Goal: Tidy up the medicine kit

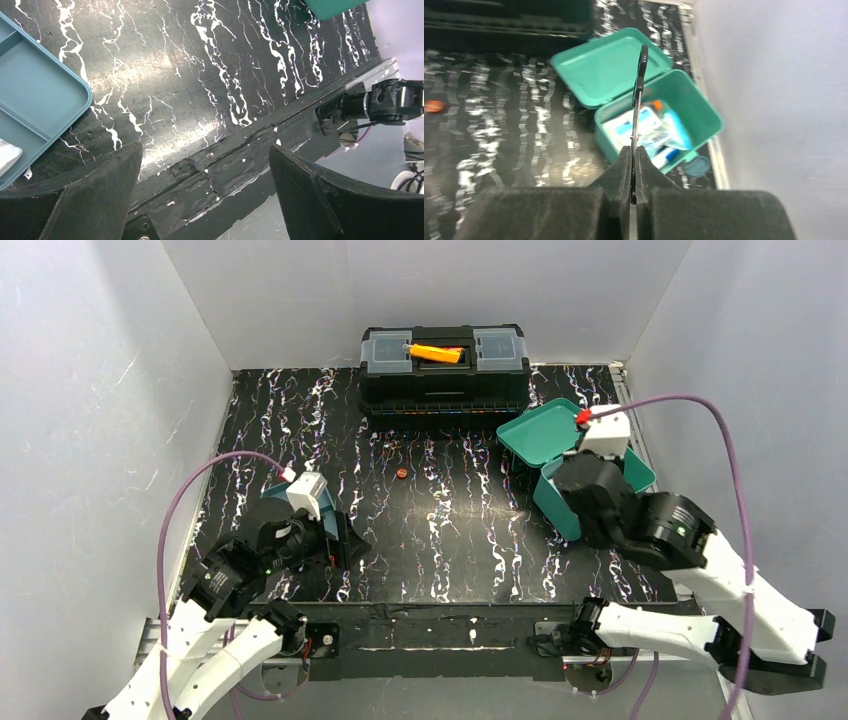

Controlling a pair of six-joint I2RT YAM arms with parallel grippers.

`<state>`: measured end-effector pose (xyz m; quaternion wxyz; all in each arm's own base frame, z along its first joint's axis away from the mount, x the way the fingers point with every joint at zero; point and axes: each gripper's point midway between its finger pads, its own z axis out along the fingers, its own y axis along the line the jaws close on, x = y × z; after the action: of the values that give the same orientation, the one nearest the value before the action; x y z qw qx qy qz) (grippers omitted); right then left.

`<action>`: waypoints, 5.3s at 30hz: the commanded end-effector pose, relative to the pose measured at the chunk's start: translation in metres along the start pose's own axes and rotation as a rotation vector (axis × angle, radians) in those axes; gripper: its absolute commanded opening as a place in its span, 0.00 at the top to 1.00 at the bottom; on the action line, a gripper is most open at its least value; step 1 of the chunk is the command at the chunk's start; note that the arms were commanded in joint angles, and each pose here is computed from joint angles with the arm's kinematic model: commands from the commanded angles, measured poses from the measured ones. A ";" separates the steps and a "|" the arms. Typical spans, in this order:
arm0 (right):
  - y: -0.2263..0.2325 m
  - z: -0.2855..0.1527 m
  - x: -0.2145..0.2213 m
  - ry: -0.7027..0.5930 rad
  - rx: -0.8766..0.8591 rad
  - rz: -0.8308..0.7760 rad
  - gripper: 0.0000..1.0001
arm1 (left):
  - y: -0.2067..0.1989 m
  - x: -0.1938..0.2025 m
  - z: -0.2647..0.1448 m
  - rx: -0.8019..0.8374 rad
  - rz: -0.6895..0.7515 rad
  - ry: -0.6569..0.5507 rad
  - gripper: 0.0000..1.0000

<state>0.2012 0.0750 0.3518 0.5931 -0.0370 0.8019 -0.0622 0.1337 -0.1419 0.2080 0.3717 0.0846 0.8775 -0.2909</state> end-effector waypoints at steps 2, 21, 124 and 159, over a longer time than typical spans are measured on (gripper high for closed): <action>-0.029 0.023 -0.012 0.040 0.155 -0.142 0.99 | 0.001 0.001 0.006 0.005 0.073 0.025 0.02; -0.051 0.098 0.099 0.367 0.137 -0.271 0.99 | -0.004 0.009 0.007 0.061 0.086 0.036 0.02; 0.299 0.123 0.098 0.491 -0.659 0.094 0.28 | 0.083 0.006 0.061 -0.560 -0.193 0.164 0.08; 0.250 0.059 0.122 0.437 -0.732 0.067 0.31 | 0.151 0.046 0.143 -0.664 -0.428 0.423 0.83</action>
<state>0.2235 0.2968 0.1735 0.3401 -0.2002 0.8912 0.2236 0.2392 -0.0967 0.0241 0.1215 -0.1737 0.9771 -0.0188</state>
